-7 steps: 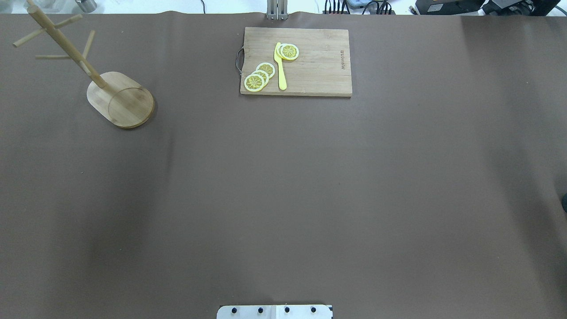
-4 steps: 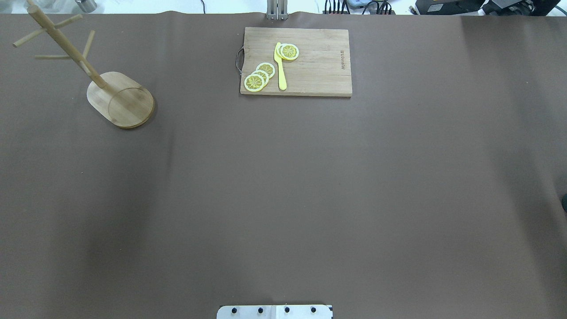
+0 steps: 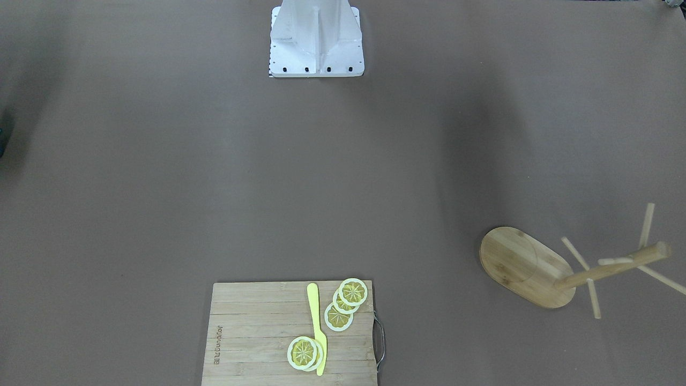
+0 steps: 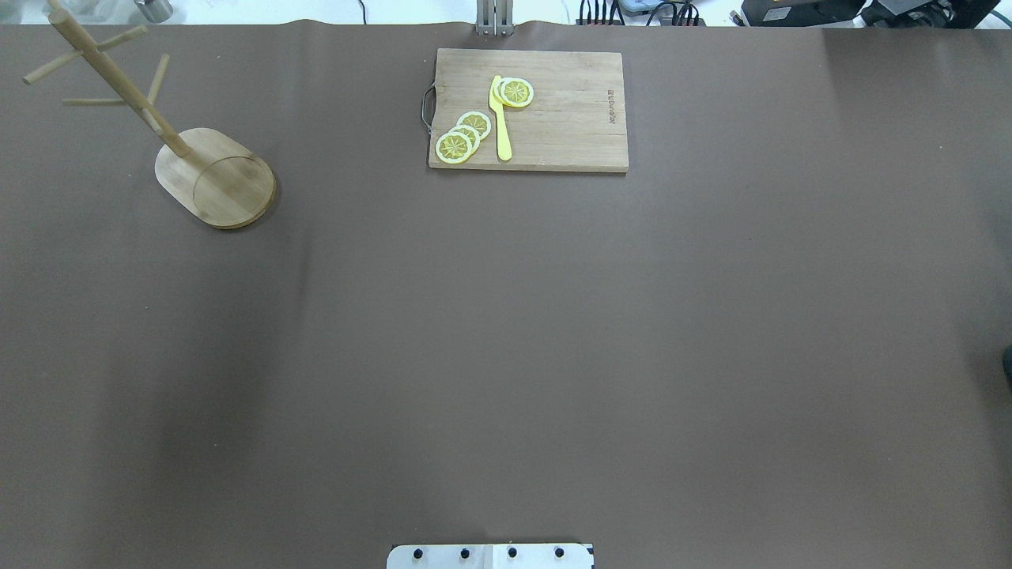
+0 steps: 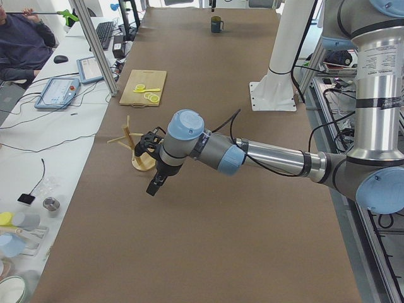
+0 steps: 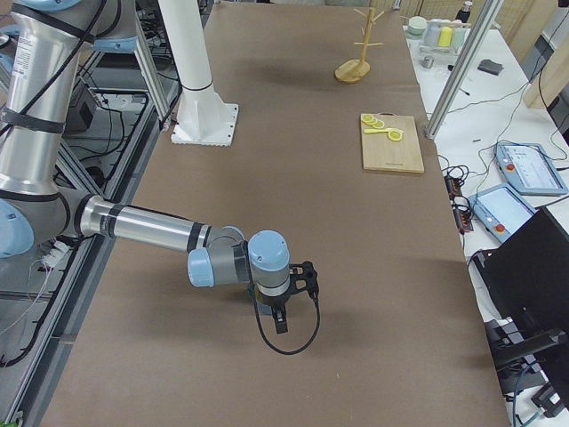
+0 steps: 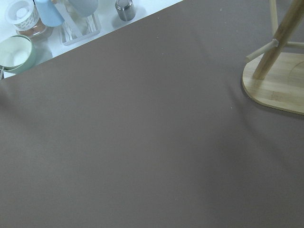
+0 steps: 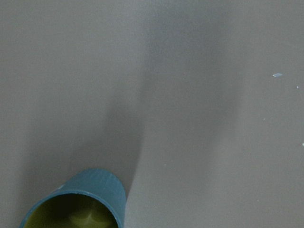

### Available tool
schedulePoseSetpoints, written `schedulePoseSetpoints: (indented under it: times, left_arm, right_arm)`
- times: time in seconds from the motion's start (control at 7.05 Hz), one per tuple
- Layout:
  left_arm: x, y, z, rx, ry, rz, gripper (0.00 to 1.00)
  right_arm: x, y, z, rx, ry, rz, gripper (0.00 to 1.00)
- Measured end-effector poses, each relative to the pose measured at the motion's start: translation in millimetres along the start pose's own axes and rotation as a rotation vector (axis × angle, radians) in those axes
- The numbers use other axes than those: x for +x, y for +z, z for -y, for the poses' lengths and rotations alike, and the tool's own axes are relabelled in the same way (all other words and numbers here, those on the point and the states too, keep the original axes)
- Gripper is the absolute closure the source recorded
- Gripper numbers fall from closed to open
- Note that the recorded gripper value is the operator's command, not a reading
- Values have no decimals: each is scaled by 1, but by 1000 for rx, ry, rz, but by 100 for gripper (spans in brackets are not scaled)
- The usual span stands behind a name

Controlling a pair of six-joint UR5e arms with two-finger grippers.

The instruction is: Hang cup on storage rack

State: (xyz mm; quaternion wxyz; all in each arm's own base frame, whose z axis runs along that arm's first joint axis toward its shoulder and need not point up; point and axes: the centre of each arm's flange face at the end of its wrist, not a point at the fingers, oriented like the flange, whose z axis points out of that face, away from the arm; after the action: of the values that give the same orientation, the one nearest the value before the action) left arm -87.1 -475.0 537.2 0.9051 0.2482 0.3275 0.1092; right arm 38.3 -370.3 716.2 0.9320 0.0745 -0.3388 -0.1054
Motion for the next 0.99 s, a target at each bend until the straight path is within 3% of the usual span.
schedulePoseSetpoints:
  times: [0.43,0.85,0.99]
  left_arm:
    - [1,-2,1,3,1,0,1]
    - [2,-2,2,5,3,1,1]
    - [2,-2,3,5,3,1,1]
  right_arm:
    - [-18,18,-2,3,-53,24,0]
    - [-35,34,-4,-27,-115,37,1]
    - [-36,39,-5,-33,-121,38,22]
